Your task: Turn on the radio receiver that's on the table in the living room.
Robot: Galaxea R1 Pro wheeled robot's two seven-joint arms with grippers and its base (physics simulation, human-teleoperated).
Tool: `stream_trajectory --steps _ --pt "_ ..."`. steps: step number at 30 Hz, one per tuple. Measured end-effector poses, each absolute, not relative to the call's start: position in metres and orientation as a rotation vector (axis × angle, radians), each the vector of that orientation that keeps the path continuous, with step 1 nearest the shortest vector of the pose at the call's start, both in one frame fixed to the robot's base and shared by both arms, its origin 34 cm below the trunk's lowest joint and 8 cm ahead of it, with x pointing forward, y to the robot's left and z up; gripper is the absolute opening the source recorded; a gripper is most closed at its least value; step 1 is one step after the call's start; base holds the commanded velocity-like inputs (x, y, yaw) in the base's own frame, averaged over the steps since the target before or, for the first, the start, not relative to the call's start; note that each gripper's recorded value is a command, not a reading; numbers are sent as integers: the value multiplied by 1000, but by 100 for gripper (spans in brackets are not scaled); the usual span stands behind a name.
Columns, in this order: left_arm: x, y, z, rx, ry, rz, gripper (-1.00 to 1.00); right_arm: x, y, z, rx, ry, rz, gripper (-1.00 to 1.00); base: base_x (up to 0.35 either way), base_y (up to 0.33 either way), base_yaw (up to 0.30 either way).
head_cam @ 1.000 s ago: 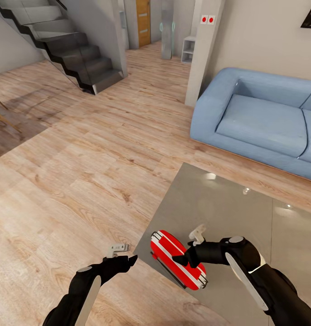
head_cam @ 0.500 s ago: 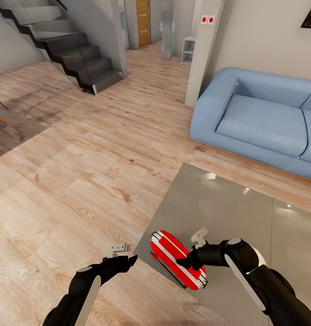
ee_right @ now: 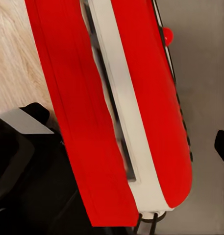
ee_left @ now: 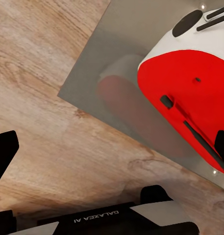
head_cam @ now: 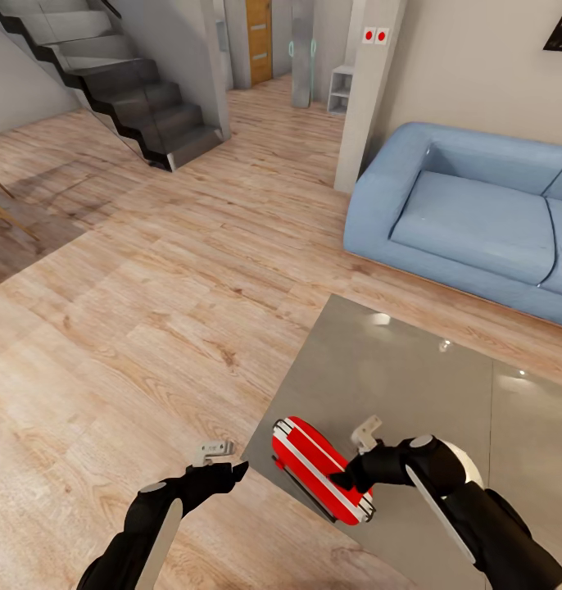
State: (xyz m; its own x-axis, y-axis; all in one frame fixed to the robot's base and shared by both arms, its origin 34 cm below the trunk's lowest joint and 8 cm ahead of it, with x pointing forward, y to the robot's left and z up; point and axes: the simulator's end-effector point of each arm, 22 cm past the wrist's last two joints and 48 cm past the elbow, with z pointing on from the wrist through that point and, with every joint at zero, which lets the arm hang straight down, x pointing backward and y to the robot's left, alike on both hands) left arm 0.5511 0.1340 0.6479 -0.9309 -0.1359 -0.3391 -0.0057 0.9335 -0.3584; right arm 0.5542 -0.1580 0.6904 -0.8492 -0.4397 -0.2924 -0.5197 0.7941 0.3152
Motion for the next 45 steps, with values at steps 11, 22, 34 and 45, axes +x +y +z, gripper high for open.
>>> stream_trajectory --steps 11,22,34,45 --pt "551 134 648 -103 2727 -504 100 557 -153 683 -818 2766 484 100 0 0 0" --pt "551 135 648 -103 2727 -502 100 571 -109 694 -809 2723 536 100 0 0 0" --pt "552 135 648 -102 2724 -502 100 576 -84 696 -800 2711 571 100 0 0 0" --pt "552 134 648 -104 2724 -503 100 573 -96 675 -815 2768 535 100 0 0 0"
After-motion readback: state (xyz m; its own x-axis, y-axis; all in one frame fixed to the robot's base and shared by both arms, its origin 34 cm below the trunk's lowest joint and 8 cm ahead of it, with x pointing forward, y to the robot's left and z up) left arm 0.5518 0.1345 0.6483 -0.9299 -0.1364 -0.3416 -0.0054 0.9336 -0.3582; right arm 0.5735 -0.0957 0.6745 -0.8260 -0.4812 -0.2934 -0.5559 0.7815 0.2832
